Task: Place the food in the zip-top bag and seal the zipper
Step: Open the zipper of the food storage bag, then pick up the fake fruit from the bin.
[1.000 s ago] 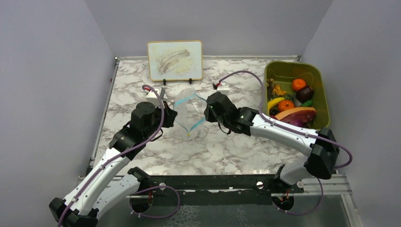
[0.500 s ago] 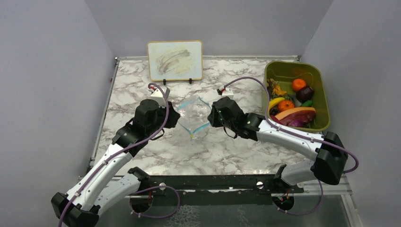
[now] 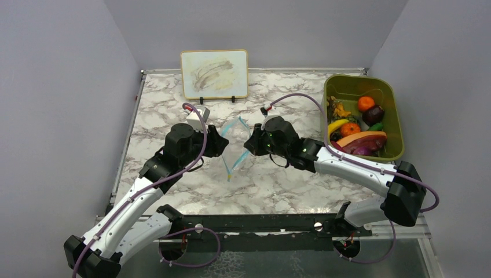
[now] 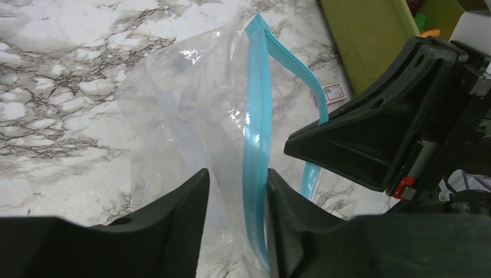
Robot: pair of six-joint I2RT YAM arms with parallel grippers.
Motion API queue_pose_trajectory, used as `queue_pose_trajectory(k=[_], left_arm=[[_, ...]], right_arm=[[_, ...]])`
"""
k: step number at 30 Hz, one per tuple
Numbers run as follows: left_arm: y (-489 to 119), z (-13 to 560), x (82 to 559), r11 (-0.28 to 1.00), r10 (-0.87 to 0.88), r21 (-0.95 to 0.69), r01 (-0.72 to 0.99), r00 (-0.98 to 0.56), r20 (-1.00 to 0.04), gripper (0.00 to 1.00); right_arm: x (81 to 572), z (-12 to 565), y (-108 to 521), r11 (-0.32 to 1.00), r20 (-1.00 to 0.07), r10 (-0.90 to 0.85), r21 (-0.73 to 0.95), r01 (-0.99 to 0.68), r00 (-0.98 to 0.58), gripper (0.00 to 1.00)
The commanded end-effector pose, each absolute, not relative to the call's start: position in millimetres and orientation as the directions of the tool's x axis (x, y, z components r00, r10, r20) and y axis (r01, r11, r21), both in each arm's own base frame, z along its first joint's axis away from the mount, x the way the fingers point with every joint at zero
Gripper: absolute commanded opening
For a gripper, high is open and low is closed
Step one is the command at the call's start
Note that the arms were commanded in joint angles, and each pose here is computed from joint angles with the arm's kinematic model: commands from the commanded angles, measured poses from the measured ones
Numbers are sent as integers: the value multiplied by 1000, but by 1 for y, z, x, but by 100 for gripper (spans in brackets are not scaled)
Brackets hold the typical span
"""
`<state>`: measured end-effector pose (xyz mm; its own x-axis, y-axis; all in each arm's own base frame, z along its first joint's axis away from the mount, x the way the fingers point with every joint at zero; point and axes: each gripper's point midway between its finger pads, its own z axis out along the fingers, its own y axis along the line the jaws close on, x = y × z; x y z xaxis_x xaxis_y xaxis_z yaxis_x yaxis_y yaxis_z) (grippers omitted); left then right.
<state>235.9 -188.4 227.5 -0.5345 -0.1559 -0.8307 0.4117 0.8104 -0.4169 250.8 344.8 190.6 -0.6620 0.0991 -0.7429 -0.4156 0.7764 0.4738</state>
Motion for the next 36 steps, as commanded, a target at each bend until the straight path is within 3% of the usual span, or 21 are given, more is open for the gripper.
queue_pose_trajectory(k=[1, 7, 22, 29, 36], left_arm=[[-185, 248, 247, 826, -161, -374, 422, -458, -874, 34], [-171, 258, 253, 865, -124, -298, 404, -404, -906, 0], [-167, 235, 254, 881, -14, -205, 426, -410, -912, 0], [-174, 231, 247, 856, 14, -207, 474, -422, -906, 0], [-183, 229, 242, 823, 33, -223, 523, -435, -900, 0]], right_arm=[[253, 209, 346, 750, -751, 145, 508, -424, -644, 6], [258, 204, 342, 778, -755, 145, 486, -398, -639, 7], [274, 279, 314, 834, -884, 89, 318, -451, -459, 80], [301, 296, 263, 951, -939, 24, 128, -282, -343, 82], [330, 293, 215, 980, -938, -34, 37, -197, -346, 79]])
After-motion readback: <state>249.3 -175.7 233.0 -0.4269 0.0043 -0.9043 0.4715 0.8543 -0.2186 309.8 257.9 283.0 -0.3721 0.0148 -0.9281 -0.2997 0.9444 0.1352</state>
